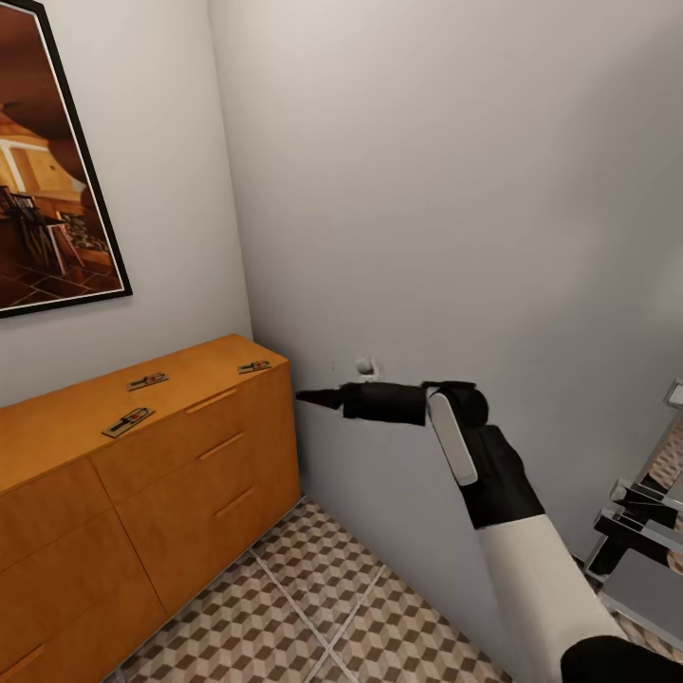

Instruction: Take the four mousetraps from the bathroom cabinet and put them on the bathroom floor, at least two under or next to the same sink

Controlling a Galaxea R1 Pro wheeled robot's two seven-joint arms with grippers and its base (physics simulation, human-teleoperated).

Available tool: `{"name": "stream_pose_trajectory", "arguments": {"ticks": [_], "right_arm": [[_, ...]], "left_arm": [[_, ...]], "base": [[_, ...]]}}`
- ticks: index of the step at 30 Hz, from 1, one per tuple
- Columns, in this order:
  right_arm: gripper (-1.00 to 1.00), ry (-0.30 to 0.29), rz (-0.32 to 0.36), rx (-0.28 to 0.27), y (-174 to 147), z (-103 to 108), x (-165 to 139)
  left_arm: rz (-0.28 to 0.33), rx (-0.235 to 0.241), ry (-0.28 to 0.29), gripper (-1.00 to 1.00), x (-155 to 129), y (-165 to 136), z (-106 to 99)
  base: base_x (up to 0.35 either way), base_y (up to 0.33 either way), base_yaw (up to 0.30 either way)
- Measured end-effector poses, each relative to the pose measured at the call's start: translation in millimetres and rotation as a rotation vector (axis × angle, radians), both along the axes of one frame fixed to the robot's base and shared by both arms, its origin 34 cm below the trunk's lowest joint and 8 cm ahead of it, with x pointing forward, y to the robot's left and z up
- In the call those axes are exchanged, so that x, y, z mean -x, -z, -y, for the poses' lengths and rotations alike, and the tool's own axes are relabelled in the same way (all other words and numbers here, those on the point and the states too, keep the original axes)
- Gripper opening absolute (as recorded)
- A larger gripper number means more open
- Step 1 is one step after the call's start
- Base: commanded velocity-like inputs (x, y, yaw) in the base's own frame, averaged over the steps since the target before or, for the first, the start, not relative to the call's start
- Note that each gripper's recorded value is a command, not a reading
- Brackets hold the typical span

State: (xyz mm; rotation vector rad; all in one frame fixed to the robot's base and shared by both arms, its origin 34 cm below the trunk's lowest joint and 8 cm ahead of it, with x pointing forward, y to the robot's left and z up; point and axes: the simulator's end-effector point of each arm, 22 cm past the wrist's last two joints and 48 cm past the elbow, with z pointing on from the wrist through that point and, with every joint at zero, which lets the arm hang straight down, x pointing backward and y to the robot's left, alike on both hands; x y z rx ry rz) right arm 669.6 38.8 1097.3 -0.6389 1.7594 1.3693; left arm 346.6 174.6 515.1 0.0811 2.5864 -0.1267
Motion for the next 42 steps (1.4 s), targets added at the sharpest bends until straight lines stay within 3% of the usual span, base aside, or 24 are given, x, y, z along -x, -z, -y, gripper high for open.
{"name": "stream_pose_trajectory", "arguments": {"ticks": [3,7,13,16,22,30,36,42], "right_arm": [[1.0,0.07,0.025,0.063,-22,-6,-34],[1.0,0.117,0.059,0.106,-53,-8,-60],[1.0,0.153,0.105,0.143,-100,-8,-85],[1.0,0.166,0.132,0.157,-131,-8,-95],[1.0,0.175,0.171,0.161,-175,-8,-102],[1.0,0.192,0.211,0.16,-223,-5,-106],[1.0,0.289,0.245,0.2,-257,9,-120],[1.0,0.384,0.289,0.233,-287,23,-129]], "left_arm": [[0.039,0.001,-0.003,1.0,-18,-11,0],[0.05,0.007,0.014,1.0,-29,-19,9],[0.047,0.025,0.088,1.0,-39,-32,39],[0.083,0.046,0.129,1.0,-55,-50,61],[0.146,0.103,0.18,1.0,-75,-82,99],[0.151,0.195,0.204,1.0,-95,-127,138],[0.205,0.263,0.224,1.0,-129,-182,161],[0.249,0.296,0.27,1.0,-159,-224,181]], "base": [[0.0,0.0,0.0],[0.0,0.0,0.0],[0.0,0.0,0.0],[0.0,0.0,0.0],[0.0,0.0,0.0],[0.0,0.0,0.0],[0.0,0.0,0.0],[0.0,0.0,0.0]]}}
